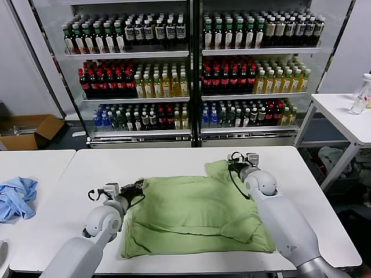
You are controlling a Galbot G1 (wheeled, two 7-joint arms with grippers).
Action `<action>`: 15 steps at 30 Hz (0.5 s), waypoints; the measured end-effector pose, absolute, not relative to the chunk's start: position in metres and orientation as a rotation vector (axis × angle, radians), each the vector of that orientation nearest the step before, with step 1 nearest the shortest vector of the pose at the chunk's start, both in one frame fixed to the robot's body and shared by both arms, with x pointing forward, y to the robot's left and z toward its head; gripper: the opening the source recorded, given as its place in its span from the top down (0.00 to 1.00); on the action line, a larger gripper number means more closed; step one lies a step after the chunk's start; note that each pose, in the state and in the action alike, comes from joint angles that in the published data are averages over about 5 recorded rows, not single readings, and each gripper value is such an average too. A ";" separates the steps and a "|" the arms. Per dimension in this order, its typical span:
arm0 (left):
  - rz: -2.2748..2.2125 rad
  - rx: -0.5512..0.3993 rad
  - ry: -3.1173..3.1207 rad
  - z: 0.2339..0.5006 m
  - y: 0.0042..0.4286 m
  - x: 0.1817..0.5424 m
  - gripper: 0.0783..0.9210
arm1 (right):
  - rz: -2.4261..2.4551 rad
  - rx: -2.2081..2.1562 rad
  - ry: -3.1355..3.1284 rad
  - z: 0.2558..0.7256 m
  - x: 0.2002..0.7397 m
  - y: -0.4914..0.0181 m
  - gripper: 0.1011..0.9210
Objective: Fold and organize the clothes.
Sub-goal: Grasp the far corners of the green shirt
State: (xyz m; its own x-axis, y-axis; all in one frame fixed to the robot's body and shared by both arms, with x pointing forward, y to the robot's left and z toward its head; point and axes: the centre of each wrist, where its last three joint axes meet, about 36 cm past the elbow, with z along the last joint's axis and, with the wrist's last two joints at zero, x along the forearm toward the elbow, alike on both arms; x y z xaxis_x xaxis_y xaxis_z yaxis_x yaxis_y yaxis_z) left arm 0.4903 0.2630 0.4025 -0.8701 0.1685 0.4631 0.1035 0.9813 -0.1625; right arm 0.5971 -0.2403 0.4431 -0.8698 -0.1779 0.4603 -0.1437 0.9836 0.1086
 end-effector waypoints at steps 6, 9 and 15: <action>0.199 -0.188 -2.674 0.413 0.267 0.485 0.99 | -0.096 0.230 -2.661 0.447 0.590 -0.244 0.99; 0.179 -0.180 -2.682 0.414 0.266 0.482 0.96 | -0.092 0.230 -2.667 0.447 0.589 -0.245 0.99; 0.027 -0.151 -2.679 0.411 0.264 0.479 0.77 | -0.087 0.231 -2.670 0.446 0.586 -0.246 0.99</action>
State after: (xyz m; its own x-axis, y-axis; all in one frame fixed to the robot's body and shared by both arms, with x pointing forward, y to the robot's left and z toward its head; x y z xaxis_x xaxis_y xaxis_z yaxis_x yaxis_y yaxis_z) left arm 0.4793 0.2643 0.4108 -0.8909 0.1113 0.4403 0.1023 0.9938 -0.0443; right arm 0.5863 -0.2458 0.4464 -0.8820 -0.1773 0.4366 -0.1486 0.9839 0.0994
